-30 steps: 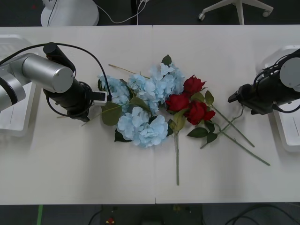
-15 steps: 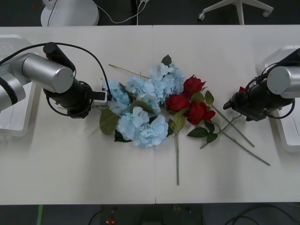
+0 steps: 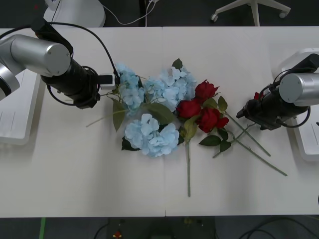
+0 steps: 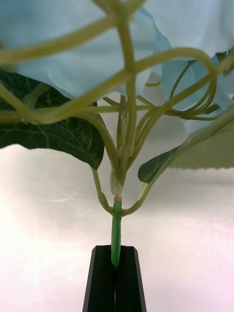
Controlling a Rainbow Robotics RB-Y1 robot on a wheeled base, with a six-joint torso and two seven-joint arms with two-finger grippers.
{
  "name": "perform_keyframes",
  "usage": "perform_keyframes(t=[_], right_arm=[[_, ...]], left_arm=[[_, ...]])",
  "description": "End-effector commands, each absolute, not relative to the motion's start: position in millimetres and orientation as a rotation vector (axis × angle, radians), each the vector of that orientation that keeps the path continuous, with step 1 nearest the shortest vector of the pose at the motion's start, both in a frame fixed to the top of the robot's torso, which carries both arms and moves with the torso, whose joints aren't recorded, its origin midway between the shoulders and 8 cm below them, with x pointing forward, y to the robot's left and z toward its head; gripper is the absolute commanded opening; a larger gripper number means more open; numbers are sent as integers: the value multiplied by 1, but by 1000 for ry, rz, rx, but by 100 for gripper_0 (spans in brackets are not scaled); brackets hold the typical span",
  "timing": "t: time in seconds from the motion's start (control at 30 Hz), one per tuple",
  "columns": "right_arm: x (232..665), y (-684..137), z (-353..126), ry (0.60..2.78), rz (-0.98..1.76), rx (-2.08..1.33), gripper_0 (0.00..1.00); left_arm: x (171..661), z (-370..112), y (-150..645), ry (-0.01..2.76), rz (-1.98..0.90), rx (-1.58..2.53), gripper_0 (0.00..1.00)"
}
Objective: Put the red flowers into the right box and the blue flowers into the left box
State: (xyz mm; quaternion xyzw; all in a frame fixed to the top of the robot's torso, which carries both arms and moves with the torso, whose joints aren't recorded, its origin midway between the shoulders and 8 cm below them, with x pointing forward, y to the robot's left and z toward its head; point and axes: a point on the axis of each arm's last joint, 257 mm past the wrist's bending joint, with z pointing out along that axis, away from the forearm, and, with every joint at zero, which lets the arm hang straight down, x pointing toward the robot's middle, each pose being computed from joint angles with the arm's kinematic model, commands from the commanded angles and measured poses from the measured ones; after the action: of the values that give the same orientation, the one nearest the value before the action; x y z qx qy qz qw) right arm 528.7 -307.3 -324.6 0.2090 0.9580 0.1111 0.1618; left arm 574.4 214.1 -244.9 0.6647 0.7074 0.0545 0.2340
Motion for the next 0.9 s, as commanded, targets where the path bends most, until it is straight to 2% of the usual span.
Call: perform_keyframes(t=[0.03,0.1,0.17,0.27,0.73,0.9], right_arm=[[544,-293,-309,2702,330,602,82],[545,-292,-309,2701,326,601,70],[545,-293,-309,2701,319,602,54],[544,-294,-310,2705,309,605,1],[547,-292,-308,2698,298,604,0],[561,-302,-268,2677,297,589,0]], left_arm=[[595,-172,197,1831,145,1780,0],[593,-163,202,1844,111,1749,0],[590,-161,212,1866,76,1718,0],[583,-158,244,1949,-10,1558,0],[591,-85,394,2327,18,658,0],[592,-76,434,2393,61,337,0]])
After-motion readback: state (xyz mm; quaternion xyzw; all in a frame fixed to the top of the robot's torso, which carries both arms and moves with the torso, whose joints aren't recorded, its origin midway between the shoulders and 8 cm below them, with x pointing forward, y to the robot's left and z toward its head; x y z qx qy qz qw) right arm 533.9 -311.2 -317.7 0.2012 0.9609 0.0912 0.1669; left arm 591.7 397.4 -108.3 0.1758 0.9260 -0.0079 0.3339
